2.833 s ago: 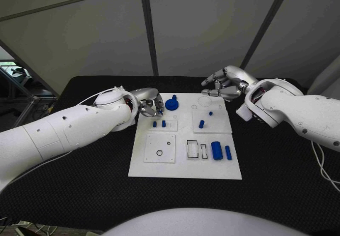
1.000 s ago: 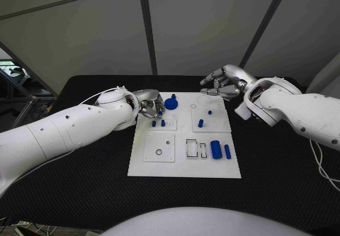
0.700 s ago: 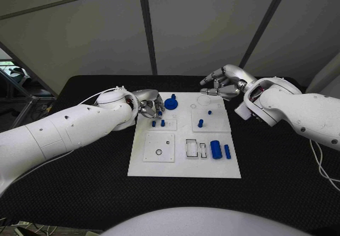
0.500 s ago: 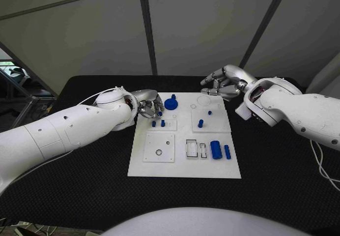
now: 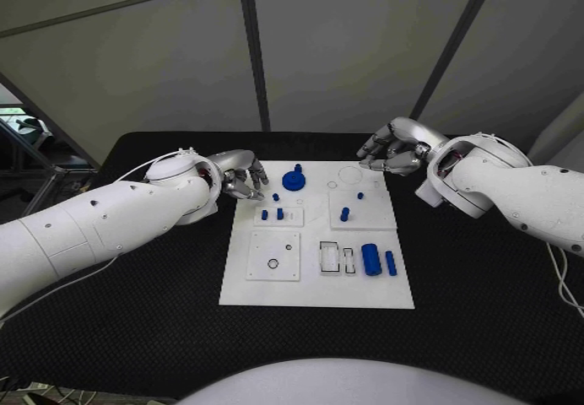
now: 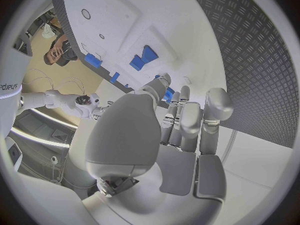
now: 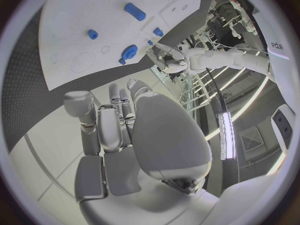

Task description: Assemble the parts on the task board

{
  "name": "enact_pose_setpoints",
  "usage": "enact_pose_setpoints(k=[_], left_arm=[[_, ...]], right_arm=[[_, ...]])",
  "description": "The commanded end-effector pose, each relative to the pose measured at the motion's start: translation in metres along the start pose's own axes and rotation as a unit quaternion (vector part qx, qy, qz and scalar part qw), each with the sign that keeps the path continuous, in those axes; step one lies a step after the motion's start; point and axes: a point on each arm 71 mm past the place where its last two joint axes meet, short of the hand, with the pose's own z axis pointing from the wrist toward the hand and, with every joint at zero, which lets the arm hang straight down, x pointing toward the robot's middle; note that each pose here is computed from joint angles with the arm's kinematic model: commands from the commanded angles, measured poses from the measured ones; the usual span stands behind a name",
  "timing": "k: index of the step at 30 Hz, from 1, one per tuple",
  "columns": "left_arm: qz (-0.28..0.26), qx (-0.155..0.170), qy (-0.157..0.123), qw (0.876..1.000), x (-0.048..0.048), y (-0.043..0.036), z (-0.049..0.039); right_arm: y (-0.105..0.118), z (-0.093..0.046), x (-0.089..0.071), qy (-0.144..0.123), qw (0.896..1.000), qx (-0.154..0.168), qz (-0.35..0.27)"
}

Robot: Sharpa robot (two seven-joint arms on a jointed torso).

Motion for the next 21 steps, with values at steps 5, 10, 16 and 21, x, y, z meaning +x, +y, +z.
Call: enact_pose_setpoints(k=[5, 10, 16, 21], left_arm=[[-0.124, 0.004, -0.062, 0.990, -0.0178, 0.0184, -0.0127], [-0.259, 0.011, -0.110, 0.959, -0.0293, 0.0300, -0.0258], [-0.438, 0.034, -0.157, 0.884, -0.0386, 0.0368, -0.0416], [-0.512, 0.059, -0.166, 0.841, -0.0394, 0.0349, -0.0503]], right_arm=[[-0.006, -0.007, 0.003, 0.016, 0.987, 0.001, -0.157], [-0.005, -0.013, 0.009, 0.009, 0.978, -0.006, -0.207], [-0.004, -0.017, 0.021, 0.014, 0.969, -0.006, -0.246], [-0.006, -0.017, 0.030, 0.020, 0.965, -0.003, -0.260]])
